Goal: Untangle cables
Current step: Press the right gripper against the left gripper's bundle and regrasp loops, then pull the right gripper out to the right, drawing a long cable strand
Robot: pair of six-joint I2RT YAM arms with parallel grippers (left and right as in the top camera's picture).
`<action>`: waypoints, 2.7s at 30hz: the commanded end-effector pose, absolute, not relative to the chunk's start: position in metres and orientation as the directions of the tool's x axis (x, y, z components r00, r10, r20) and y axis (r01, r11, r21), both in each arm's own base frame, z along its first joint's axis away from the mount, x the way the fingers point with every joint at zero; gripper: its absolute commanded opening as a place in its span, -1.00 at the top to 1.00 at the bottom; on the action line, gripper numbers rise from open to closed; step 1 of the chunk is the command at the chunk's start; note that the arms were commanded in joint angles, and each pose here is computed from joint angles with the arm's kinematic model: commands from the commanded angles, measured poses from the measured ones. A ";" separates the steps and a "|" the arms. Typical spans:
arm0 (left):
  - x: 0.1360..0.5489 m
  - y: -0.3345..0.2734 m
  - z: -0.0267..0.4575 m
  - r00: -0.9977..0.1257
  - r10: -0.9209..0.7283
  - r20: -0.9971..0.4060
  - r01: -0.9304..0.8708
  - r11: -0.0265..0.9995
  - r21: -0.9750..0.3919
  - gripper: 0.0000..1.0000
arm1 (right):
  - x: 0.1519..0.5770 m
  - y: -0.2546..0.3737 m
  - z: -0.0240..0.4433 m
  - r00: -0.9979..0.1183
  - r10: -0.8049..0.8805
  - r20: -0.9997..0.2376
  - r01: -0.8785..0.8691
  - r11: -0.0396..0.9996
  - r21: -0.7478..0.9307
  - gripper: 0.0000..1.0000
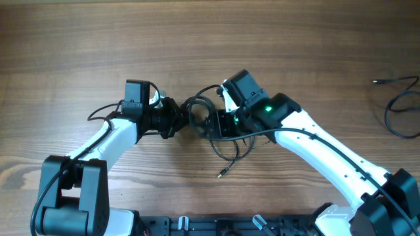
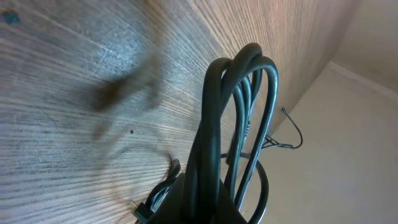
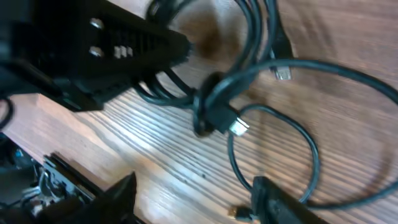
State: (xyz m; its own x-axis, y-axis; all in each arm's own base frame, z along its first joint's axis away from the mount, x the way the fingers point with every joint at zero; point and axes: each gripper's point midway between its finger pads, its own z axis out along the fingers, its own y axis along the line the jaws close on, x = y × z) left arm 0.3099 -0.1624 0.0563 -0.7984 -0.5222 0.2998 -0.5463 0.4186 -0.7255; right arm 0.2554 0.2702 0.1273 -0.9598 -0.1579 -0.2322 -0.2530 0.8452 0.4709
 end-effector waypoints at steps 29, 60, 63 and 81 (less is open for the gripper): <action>0.312 -0.163 0.056 -0.820 -0.508 0.265 -0.513 0.445 -0.734 0.92 | 0.240 0.296 0.057 -0.919 -0.346 -0.190 -0.394 0.811 0.433 0.47; 0.312 -0.162 0.055 -0.819 -0.510 0.263 -0.513 0.446 -0.733 0.92 | 0.279 0.290 0.154 -0.890 -0.229 -0.395 -0.406 0.792 0.455 0.91; 0.312 -0.162 0.055 -0.822 -0.507 0.257 -0.507 0.450 -0.735 0.92 | 0.282 0.254 0.165 -0.889 -0.199 -0.412 -0.364 0.854 0.371 0.91; 0.314 -0.159 0.052 -0.816 -0.524 0.243 -0.512 0.460 -0.725 0.92 | 0.295 0.163 0.241 -0.857 -0.054 -0.512 -0.208 0.946 0.248 0.91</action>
